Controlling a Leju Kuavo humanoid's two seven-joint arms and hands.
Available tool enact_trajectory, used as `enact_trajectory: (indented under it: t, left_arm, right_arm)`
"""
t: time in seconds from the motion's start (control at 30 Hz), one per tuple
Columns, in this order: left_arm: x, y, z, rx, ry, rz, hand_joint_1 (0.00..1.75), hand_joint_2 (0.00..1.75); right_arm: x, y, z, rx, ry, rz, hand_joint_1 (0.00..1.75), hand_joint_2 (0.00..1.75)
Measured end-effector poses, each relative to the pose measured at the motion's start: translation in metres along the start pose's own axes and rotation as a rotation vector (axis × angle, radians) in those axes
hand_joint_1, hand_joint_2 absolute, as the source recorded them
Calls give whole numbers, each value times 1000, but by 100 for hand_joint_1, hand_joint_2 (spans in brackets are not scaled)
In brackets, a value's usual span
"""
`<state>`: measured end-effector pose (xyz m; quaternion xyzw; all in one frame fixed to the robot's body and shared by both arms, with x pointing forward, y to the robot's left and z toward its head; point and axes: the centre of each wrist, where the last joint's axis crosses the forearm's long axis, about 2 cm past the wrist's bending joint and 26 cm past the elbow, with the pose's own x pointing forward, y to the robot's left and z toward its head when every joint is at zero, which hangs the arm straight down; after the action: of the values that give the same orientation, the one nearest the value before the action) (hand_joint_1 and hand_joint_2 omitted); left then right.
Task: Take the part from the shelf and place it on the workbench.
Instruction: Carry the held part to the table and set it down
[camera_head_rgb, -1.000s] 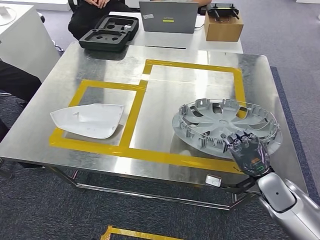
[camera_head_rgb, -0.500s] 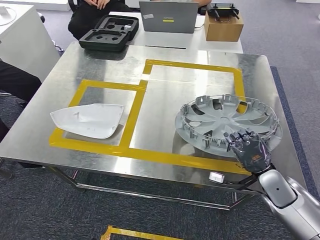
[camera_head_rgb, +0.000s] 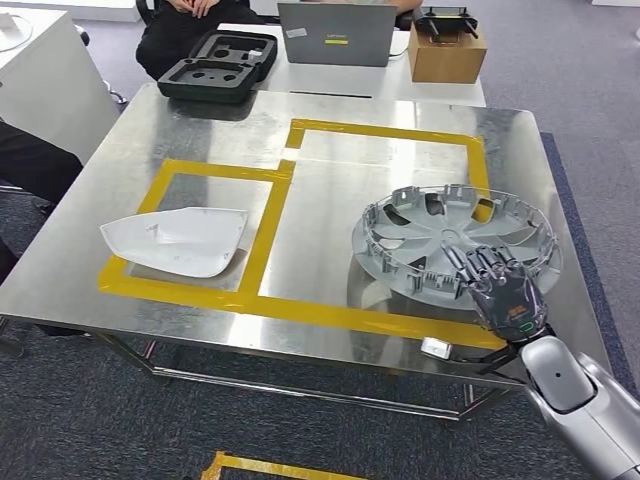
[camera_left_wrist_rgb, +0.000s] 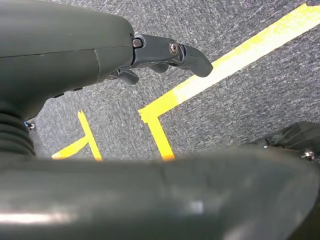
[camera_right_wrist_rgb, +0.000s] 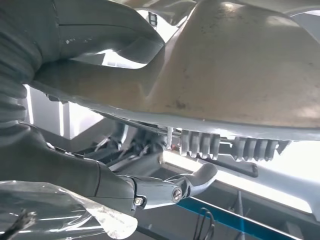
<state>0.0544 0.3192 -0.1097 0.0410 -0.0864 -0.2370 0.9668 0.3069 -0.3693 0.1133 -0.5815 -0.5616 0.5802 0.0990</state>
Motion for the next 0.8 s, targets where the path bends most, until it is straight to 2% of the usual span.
enact_trajectory:
  t: [0.43,0.8]
  left_arm:
    - [1,-1,0,4,-2,3,0,0]
    - [2,-2,0,7,-4,7,0,0]
  right_arm:
    - [7,-1,-18,-10,90,-148,0,175]
    - [26,-12,-52,15,180,-301,0,175]
